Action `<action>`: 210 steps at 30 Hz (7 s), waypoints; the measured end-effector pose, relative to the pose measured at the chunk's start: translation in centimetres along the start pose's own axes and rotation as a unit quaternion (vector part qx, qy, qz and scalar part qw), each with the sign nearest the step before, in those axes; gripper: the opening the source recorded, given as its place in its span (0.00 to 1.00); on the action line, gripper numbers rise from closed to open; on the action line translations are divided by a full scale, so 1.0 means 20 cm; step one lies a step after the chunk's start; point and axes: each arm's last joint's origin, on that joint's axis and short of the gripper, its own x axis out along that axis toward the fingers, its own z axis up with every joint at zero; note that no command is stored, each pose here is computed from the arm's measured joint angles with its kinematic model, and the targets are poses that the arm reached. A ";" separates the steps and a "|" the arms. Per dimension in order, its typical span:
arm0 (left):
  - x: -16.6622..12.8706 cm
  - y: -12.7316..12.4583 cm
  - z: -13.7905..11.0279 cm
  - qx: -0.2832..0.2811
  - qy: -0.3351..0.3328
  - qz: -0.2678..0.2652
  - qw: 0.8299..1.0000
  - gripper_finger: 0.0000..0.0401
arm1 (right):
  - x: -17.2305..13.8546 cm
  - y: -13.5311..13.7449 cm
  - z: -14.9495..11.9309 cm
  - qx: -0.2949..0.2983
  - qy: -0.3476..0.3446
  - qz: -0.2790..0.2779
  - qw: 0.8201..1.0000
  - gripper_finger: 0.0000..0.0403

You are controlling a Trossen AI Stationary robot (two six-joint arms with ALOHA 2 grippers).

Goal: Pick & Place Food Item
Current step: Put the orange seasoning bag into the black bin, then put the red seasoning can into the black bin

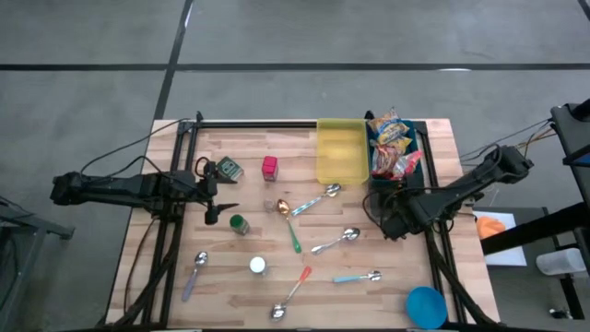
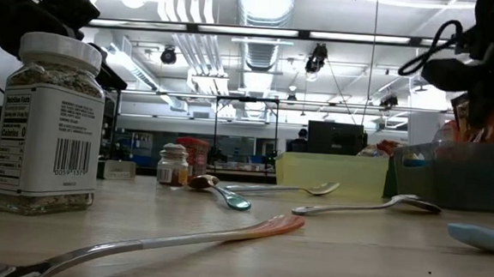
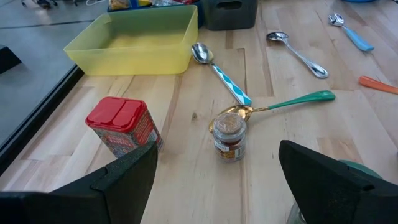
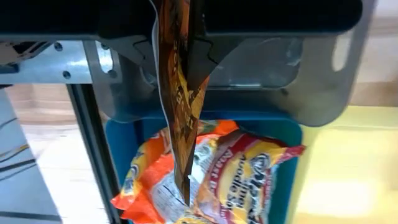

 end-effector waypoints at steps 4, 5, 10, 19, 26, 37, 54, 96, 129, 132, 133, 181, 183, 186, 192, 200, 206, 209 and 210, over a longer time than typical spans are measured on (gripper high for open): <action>0.00 0.00 0.00 0.000 0.000 0.000 1.000 0.85 | 0.03 0.01 -0.04 0.004 -0.011 -0.022 1.000 0.04; 0.00 0.00 0.00 0.000 0.000 0.000 1.000 0.85 | 0.03 0.01 -0.05 0.007 -0.016 -0.026 1.000 0.04; 0.00 0.00 0.00 0.000 0.000 0.000 1.000 0.85 | 0.07 0.04 -0.10 0.003 -0.034 -0.041 0.999 0.04; 0.00 0.00 0.00 0.000 0.000 0.000 1.000 0.85 | 0.10 0.09 -0.17 -0.014 -0.048 -0.057 0.997 0.04; 0.00 0.00 0.00 0.000 0.000 0.000 1.000 0.85 | 0.10 0.09 -0.17 -0.016 -0.046 -0.054 0.997 0.12; 0.00 0.00 0.00 0.000 0.000 0.000 1.000 0.85 | 0.10 0.08 -0.17 -0.019 -0.046 -0.054 0.997 0.31; 0.00 0.00 0.00 0.000 0.000 0.000 1.000 0.85 | -0.03 0.06 -0.04 -0.006 -0.006 -0.005 1.000 0.32; 0.00 0.00 0.00 0.000 0.000 0.000 1.000 0.85 | -0.48 0.41 0.20 -0.207 -0.224 0.226 0.925 0.32; 0.00 0.00 0.00 0.000 0.000 0.000 1.000 0.85 | -0.35 0.87 0.55 -0.481 -0.209 0.466 0.713 0.32; 0.00 0.00 0.00 0.000 0.000 0.000 1.000 0.85 | -0.28 0.91 0.60 -0.509 -0.207 0.495 0.673 0.32; 0.00 0.00 0.00 0.000 0.000 0.000 1.000 0.85 | -0.25 0.92 0.61 -0.517 -0.206 0.508 0.657 0.32; 0.00 0.00 -0.01 0.002 0.012 -0.001 1.000 0.85 | 0.18 1.19 0.82 -0.641 -0.243 0.519 0.511 0.86; 0.00 0.00 -0.01 0.002 0.012 -0.001 1.000 0.85 | 0.19 1.20 0.81 -0.647 -0.247 0.524 0.497 0.86; 0.00 0.00 -0.01 0.002 0.012 -0.001 1.000 0.85 | 0.22 1.22 0.81 -0.675 -0.276 0.509 0.458 0.86; 0.00 0.00 -0.01 0.002 0.012 -0.001 1.000 0.85 | 0.23 1.31 0.85 -0.686 -0.250 0.523 0.440 0.86; 0.00 0.00 -0.01 0.002 0.015 -0.001 1.000 0.85 | 0.28 1.49 0.93 -0.709 -0.201 0.534 0.415 0.86; 0.00 0.00 -0.02 0.003 0.016 -0.001 1.000 0.85 | 0.34 1.62 0.96 -0.715 -0.200 0.530 0.409 0.86; 0.00 0.00 -0.02 0.003 0.017 -0.001 1.000 0.85 | 0.37 1.66 0.95 -0.712 -0.178 0.534 0.421 0.86; 0.00 0.00 -0.02 0.003 0.018 -0.001 1.000 0.85 | 0.38 1.67 0.95 -0.712 -0.169 0.536 0.421 0.86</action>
